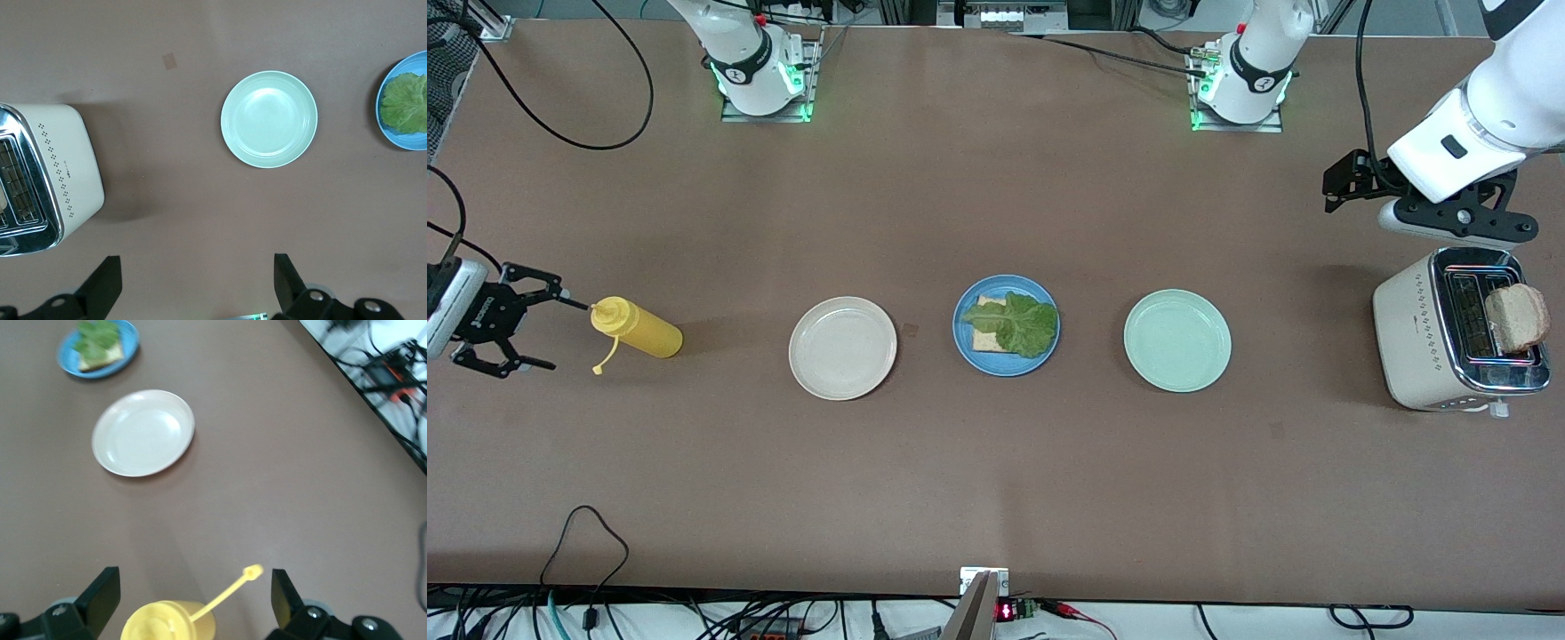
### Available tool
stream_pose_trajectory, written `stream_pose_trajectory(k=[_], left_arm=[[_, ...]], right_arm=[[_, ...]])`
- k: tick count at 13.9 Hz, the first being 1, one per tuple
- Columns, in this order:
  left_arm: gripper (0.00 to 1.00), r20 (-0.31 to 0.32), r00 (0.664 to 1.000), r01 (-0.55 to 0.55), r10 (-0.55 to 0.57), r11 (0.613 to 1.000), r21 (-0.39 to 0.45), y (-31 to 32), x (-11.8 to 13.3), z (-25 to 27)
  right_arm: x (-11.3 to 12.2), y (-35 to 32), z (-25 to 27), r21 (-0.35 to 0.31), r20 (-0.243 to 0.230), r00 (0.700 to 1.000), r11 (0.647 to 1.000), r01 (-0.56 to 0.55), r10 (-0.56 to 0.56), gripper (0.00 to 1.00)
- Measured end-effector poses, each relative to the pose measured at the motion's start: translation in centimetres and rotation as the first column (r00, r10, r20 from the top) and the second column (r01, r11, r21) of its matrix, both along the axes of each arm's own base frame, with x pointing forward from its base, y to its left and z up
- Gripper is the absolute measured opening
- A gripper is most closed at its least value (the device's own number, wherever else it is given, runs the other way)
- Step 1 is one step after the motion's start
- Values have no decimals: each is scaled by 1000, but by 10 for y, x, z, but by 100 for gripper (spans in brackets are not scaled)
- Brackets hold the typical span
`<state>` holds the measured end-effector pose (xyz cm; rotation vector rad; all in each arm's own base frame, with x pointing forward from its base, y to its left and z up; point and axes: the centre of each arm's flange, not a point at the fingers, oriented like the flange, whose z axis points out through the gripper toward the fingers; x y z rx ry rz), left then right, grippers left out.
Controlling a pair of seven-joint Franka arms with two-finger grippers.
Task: Make sandwich in blue plate with both arms
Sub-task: 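Withdraw the right gripper and move it beside the mustard bottle, then close the right gripper around the yellow mustard bottle and lift it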
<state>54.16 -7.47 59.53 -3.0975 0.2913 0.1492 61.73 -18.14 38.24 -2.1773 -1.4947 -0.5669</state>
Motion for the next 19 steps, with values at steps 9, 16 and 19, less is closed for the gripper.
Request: stream_pose_trajectory(k=[9, 16, 19], left_arm=[[100, 0, 1000, 3, -3, 1000, 0, -2, 0, 0], [100, 8, 1000, 8, -8, 1000, -2, -5, 2, 3], [100, 9, 1000, 8, -8, 1000, -2, -5, 5, 3]], right_arm=[[-49, -78, -55, 281, 98, 995, 960, 9, -38, 100], [-79, -98, -136, 424, 22, 998, 905, 48, -63, 100], [-91, -101, -164, 471, 20, 996, 880, 69, -90, 100]])
